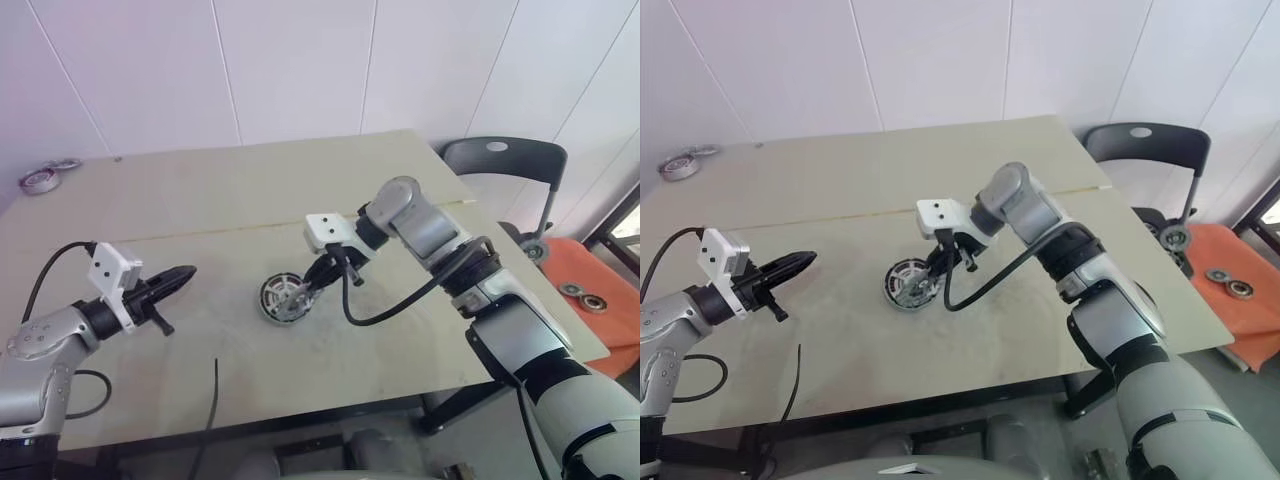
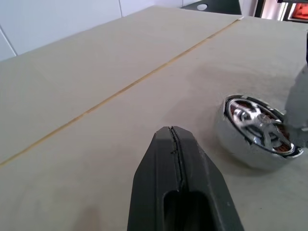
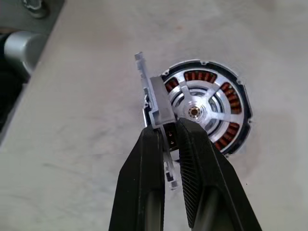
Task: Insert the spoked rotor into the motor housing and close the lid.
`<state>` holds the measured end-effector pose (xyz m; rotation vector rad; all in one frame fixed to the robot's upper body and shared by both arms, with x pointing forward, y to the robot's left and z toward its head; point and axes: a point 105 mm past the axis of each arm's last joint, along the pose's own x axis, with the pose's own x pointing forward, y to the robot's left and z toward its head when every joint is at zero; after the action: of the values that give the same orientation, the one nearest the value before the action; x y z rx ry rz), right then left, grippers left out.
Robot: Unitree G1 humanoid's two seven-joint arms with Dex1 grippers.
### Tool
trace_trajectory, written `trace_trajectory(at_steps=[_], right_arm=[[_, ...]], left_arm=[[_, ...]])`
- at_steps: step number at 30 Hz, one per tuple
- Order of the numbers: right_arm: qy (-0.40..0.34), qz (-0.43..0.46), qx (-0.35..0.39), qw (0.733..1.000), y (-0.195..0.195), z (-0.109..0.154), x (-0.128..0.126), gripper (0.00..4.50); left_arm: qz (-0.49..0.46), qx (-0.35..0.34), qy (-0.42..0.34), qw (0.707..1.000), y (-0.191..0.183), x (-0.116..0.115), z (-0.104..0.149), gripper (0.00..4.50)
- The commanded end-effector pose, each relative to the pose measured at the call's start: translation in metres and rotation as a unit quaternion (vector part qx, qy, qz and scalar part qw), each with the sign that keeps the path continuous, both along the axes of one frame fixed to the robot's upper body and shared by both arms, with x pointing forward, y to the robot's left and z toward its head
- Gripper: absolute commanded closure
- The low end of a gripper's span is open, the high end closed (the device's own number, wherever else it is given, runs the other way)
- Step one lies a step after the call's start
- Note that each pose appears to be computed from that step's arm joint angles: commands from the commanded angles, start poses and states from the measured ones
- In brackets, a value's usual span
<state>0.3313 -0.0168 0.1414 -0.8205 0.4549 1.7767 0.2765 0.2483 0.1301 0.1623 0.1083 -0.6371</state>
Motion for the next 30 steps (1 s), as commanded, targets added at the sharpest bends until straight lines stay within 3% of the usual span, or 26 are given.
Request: trace_trajectory(at_steps=[1, 17, 30], right_arm=[[0.041, 0.009, -0.053, 0.998, -0.004, -0.027, -0.007, 4.19], [-0.067, -0.005, -0.021, 0.998, 0.014, -0.025, 0.016, 4.19], [-0.027, 0.007, 0.060, 0.998, 0.030, 0.016, 0.012, 4.19]], left_arm=[[-0.001, 0.005, -0.023, 1.000, 0.000, 0.003, 0.009, 4.50], [0.004, 0.000, -0.025, 1.000, -0.002, 0.000, 0.008, 4.50], [0.002, -0.002, -0.029, 1.000, -0.003, 0.003, 0.009, 4.50]])
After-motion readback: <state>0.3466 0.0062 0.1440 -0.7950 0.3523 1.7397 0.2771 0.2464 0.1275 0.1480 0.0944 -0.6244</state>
